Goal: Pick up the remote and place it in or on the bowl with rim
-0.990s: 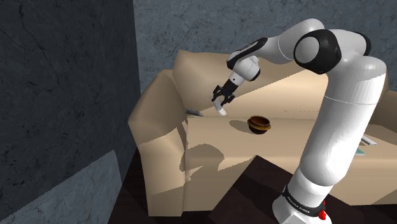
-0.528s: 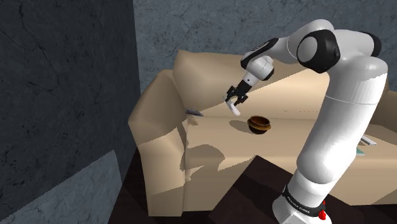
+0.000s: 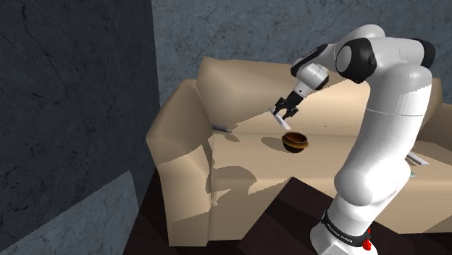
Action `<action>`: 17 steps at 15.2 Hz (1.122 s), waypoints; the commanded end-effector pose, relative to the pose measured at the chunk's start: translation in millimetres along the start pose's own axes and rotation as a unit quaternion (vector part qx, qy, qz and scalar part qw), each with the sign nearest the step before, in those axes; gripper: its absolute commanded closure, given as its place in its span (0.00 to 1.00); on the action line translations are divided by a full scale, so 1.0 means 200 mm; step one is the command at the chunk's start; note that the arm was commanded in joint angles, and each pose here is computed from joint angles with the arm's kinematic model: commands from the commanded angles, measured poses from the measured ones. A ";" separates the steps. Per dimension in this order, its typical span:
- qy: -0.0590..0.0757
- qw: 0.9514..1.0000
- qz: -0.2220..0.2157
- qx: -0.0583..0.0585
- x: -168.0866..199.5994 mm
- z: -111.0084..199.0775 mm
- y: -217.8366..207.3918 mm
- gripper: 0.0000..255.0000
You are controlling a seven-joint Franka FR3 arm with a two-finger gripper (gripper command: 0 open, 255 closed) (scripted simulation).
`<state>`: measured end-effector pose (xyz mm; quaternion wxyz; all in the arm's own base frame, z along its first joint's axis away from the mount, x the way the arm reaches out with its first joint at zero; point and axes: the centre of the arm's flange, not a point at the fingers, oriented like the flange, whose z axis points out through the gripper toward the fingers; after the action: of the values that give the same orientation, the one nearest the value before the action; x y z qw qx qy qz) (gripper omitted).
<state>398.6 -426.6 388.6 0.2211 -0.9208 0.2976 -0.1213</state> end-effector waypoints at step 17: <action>0.000 1.000 -0.001 0.000 -0.01 -0.26 0.78 1.00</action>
<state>301.7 -556.2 364.4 0.2213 -0.9209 0.2971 -0.1211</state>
